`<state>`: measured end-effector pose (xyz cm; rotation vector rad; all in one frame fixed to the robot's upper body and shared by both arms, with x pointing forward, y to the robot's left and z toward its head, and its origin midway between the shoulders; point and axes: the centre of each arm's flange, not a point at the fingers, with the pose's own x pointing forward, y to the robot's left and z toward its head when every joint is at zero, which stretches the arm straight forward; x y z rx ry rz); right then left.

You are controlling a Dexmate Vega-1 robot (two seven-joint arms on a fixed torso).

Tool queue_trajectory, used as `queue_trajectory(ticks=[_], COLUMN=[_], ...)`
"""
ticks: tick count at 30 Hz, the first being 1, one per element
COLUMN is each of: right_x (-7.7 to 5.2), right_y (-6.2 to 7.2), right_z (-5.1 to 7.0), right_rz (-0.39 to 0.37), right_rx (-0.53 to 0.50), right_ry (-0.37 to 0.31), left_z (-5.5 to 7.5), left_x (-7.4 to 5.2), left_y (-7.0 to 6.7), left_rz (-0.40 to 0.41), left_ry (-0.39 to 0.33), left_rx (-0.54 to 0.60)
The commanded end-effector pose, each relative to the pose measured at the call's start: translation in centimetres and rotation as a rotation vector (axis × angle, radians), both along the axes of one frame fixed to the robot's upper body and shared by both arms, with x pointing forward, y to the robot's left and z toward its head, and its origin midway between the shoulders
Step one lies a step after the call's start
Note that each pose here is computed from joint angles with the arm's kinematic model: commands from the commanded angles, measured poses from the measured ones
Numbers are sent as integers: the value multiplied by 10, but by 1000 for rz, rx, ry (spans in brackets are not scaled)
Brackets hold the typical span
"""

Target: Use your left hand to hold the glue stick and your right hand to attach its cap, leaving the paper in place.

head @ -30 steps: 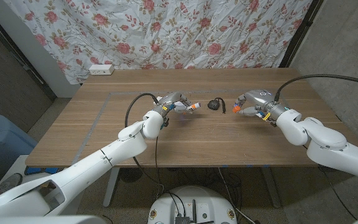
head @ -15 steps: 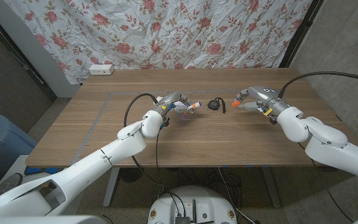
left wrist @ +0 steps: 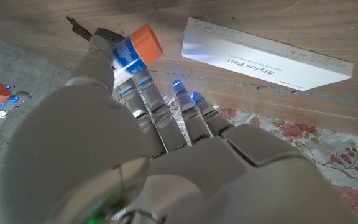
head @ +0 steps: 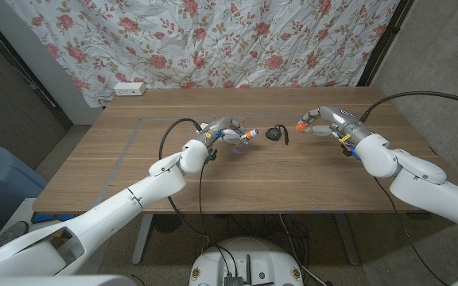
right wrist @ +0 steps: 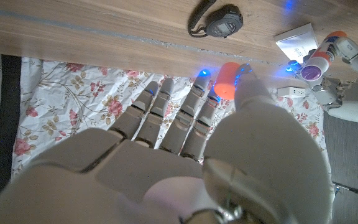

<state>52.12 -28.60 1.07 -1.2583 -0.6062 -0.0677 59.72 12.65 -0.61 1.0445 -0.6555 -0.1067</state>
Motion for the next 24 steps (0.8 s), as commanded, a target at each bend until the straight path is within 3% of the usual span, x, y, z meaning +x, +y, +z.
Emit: queue_trajectory(ticks=[1,24], right_x=[1,7], right_y=[5,24], right_z=[4,6], right_rz=[52,126], right_rx=[98,181], right_ry=[11,5], left_z=[3,10], left_x=[1,4], left_y=[-2,-8], left_rz=[-25,-57], left_ry=[8,-3], left_rx=[-6,12])
